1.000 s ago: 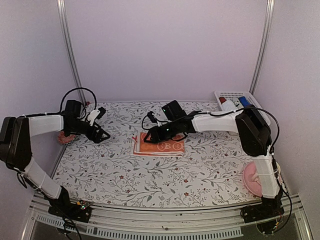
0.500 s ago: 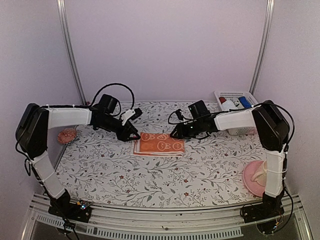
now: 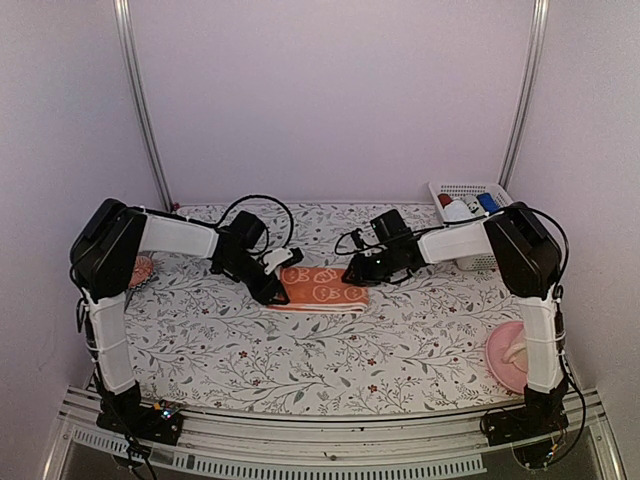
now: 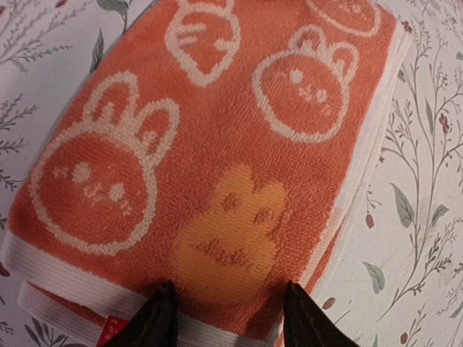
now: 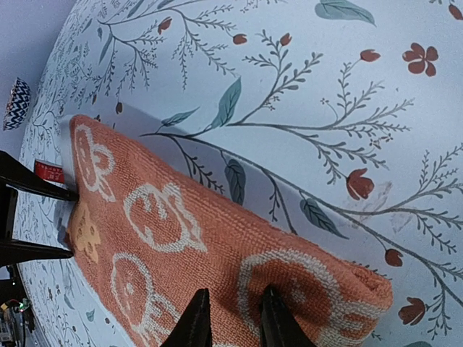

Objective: Roll the towels
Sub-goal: Smooth out the towel at the center of the board.

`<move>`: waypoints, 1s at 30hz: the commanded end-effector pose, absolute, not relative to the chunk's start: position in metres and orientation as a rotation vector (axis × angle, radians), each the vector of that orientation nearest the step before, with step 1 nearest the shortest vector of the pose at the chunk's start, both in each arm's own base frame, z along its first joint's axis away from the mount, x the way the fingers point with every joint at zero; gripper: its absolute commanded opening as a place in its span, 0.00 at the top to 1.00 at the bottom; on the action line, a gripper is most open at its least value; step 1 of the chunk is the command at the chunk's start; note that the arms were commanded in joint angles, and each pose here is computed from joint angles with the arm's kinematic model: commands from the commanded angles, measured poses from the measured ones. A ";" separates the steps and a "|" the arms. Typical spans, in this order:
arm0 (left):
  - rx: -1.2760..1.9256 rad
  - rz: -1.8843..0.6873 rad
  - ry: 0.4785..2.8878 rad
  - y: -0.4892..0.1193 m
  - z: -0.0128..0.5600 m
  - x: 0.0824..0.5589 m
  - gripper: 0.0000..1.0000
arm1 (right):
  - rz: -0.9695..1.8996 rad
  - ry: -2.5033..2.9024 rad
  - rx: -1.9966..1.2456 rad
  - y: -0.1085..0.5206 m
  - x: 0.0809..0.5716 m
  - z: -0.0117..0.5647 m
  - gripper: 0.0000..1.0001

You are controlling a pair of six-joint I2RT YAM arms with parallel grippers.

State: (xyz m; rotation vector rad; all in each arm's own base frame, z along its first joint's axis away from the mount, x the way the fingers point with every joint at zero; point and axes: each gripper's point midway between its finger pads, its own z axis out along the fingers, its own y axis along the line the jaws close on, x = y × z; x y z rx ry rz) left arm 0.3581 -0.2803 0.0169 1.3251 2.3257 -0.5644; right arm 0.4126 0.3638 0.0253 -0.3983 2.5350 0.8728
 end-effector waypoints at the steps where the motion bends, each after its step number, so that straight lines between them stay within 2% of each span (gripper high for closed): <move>1: 1.329 -0.433 2.472 -0.252 -0.006 0.345 0.53 | 0.751 2.583 -0.379 0.350 0.419 0.007 0.74; 3: 1.344 -0.422 2.500 -0.245 -0.009 0.339 0.58 | 0.724 2.587 -0.381 0.347 0.419 0.006 0.75; 5: 1.353 -0.429 2.516 -0.239 -0.009 0.334 0.59 | 0.706 2.592 -0.381 0.344 0.418 0.005 0.75; 11: 1.339 -0.506 2.531 -0.234 -0.002 0.326 0.53 | 0.722 2.574 -0.443 0.347 0.416 0.011 0.75; 16: 1.312 -0.666 2.389 -0.255 0.052 0.339 0.29 | 0.807 2.511 -0.520 0.356 0.409 0.040 0.74; 18: 1.306 -0.706 2.324 -0.266 0.074 0.348 0.24 | 0.838 2.474 -0.530 0.356 0.405 0.058 0.73; 24: 1.286 -0.774 2.189 -0.289 0.117 0.370 0.24 | 0.931 2.401 -0.513 0.354 0.389 0.101 0.72; 27: 1.272 -0.790 2.171 -0.296 0.116 0.381 0.29 | 0.997 2.396 -0.511 0.356 0.378 0.101 0.72; 30: 1.270 -0.804 2.222 -0.301 0.089 0.392 0.38 | 1.056 2.402 -0.505 0.359 0.367 0.093 0.72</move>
